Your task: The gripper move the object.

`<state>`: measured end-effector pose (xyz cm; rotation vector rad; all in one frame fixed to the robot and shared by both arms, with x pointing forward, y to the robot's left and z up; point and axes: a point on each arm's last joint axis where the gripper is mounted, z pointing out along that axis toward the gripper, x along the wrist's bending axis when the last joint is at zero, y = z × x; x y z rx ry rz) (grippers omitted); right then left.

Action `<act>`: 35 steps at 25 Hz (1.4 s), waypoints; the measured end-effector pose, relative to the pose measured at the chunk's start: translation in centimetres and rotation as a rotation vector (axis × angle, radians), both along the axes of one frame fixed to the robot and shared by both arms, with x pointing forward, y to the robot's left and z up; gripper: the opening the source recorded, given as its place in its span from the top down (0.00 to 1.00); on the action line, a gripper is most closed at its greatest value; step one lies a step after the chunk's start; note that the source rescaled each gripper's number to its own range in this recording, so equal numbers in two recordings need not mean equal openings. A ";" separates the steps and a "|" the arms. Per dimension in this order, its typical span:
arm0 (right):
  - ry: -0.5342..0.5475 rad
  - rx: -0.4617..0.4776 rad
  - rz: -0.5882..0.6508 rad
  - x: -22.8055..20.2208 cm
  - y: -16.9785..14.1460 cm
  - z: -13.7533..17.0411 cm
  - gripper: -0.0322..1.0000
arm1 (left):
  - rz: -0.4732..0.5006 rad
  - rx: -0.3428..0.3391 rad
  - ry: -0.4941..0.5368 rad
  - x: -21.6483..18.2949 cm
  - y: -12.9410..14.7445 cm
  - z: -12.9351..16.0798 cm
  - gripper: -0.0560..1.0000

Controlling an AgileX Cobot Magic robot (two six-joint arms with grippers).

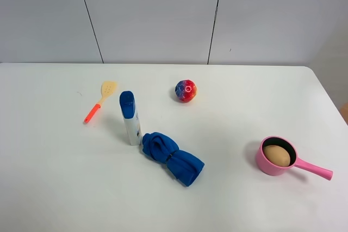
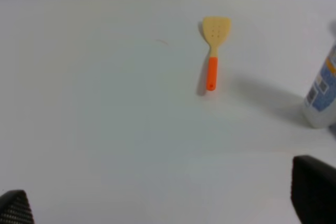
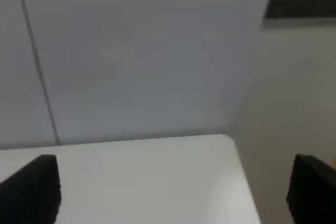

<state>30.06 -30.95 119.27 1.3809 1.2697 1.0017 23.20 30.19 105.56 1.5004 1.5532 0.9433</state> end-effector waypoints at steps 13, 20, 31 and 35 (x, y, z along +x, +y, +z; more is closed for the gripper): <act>0.125 0.074 -0.015 -9.5 0.5 -9.5 0.15 | 0.000 0.000 0.000 0.0 0.0 0.0 0.00; 0.298 0.099 0.009 -7.1 0.7 -14.0 0.15 | 0.000 0.000 0.000 0.0 0.0 0.0 0.00; 0.279 0.088 0.032 -6.7 0.8 -14.2 0.15 | 0.000 0.000 0.000 0.0 0.0 0.0 0.00; 0.279 0.088 0.032 -6.7 0.8 -14.2 0.15 | 0.000 0.000 0.000 0.0 0.0 0.0 0.00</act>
